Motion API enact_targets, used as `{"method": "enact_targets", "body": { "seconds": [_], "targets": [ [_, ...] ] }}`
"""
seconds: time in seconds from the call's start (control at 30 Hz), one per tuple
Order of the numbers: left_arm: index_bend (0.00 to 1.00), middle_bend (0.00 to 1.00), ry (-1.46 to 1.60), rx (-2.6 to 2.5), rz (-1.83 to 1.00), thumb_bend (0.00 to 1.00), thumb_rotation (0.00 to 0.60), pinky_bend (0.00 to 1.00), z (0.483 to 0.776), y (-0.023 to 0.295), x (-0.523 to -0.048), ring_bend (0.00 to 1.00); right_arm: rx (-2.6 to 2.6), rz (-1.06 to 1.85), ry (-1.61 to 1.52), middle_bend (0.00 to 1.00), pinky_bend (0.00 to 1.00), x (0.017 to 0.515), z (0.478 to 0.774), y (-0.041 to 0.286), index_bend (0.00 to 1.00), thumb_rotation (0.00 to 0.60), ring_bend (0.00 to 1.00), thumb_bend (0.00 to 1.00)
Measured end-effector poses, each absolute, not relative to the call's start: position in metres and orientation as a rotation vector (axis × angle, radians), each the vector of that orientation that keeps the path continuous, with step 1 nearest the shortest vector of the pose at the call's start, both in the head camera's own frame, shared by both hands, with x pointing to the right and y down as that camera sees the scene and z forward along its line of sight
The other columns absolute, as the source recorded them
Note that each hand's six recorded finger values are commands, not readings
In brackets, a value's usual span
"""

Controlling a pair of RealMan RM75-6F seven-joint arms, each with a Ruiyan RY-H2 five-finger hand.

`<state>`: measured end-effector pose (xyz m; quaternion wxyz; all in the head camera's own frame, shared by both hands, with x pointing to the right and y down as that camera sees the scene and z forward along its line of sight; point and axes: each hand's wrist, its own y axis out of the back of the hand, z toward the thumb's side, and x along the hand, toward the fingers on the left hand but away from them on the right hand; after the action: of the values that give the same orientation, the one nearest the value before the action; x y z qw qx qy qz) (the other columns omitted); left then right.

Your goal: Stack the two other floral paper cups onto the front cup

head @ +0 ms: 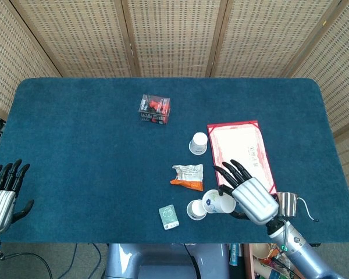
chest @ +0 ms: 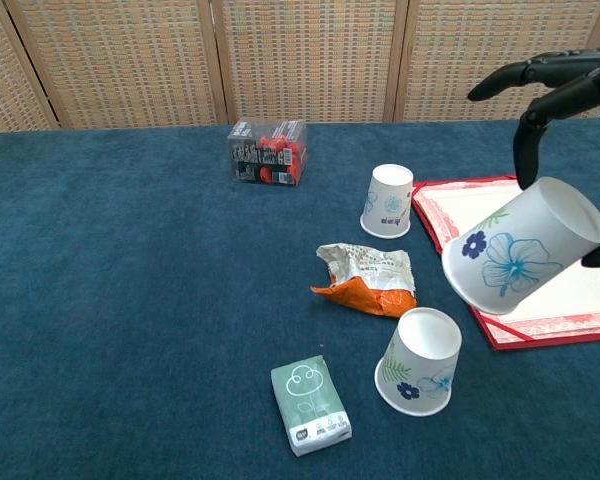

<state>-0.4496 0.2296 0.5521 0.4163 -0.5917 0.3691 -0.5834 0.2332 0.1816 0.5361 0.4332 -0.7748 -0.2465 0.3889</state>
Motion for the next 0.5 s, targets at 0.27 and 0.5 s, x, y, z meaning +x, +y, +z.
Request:
{"method": "enact_targets", "body": {
  "seconds": [0.27,0.5],
  "targets": [
    [0.00,0.00,0.930,-1.488,-1.468,0.31,0.600,0.00,0.552,0.229,-0.451,0.00,-1.931,1.001,-0.555,0.15,0.00,0.227,0.549,0.188,0.51,0.600,0.00,0.07],
    [0.00,0.00,0.930,-1.488,-1.466,0.31,0.600,0.00,0.552,0.229,-0.450,0.00,-1.945,1.010,-0.521,0.15,0.00,0.218,0.555,0.195,0.51,0.600,0.00,0.07]
  ]
}}
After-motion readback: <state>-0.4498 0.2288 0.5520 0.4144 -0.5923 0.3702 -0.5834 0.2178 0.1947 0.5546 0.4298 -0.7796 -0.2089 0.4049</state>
